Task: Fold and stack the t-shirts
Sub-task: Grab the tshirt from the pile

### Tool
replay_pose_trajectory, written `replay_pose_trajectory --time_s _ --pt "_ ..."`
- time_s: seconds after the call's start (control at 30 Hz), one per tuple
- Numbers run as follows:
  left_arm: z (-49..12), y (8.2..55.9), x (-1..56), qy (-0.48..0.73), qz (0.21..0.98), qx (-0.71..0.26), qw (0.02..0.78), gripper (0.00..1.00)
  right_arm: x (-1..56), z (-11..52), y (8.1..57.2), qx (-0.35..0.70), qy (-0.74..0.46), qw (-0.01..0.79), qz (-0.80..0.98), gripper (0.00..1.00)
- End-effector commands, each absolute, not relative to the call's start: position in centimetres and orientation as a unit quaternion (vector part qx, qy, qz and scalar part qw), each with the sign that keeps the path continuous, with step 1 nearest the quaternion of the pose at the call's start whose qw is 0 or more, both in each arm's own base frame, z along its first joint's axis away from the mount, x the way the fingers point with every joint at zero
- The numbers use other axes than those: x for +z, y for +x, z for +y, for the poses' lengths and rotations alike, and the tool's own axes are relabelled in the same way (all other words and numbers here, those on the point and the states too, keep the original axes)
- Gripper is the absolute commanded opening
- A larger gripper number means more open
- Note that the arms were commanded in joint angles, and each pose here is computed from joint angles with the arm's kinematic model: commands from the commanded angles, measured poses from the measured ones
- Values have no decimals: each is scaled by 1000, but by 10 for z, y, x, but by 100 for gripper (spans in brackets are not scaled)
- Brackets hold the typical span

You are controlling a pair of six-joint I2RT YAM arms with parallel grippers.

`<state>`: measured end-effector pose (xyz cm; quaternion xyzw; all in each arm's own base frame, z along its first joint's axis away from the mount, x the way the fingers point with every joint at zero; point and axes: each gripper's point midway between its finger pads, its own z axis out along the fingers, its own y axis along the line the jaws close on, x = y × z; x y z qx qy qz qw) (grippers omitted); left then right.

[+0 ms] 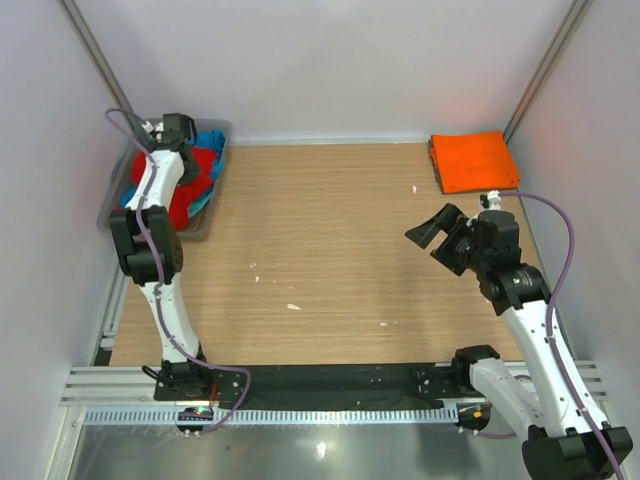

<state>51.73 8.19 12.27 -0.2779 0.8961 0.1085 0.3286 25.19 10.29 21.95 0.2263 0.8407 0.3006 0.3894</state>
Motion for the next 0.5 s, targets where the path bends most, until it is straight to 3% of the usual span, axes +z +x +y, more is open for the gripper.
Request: replay_pose_trajectory --time_s 0.0,0.17,0.3,0.37,0.47 --pt "80 526 229 -277 853 79 435 0 235 106 255 319 217 410 826 95" --pt "43 529 336 -236 813 -11 531 0 239 106 253 320 214 413 825 95" --pt "-33 504 469 -141 734 -188 637 0 248 104 249 317 213 417 825 95" --pt "-70 464 541 -96 666 -272 688 0 256 102 247 311 204 426 825 96" --pt "-103 405 595 -64 599 -372 706 0 265 99 243 307 198 440 820 97"
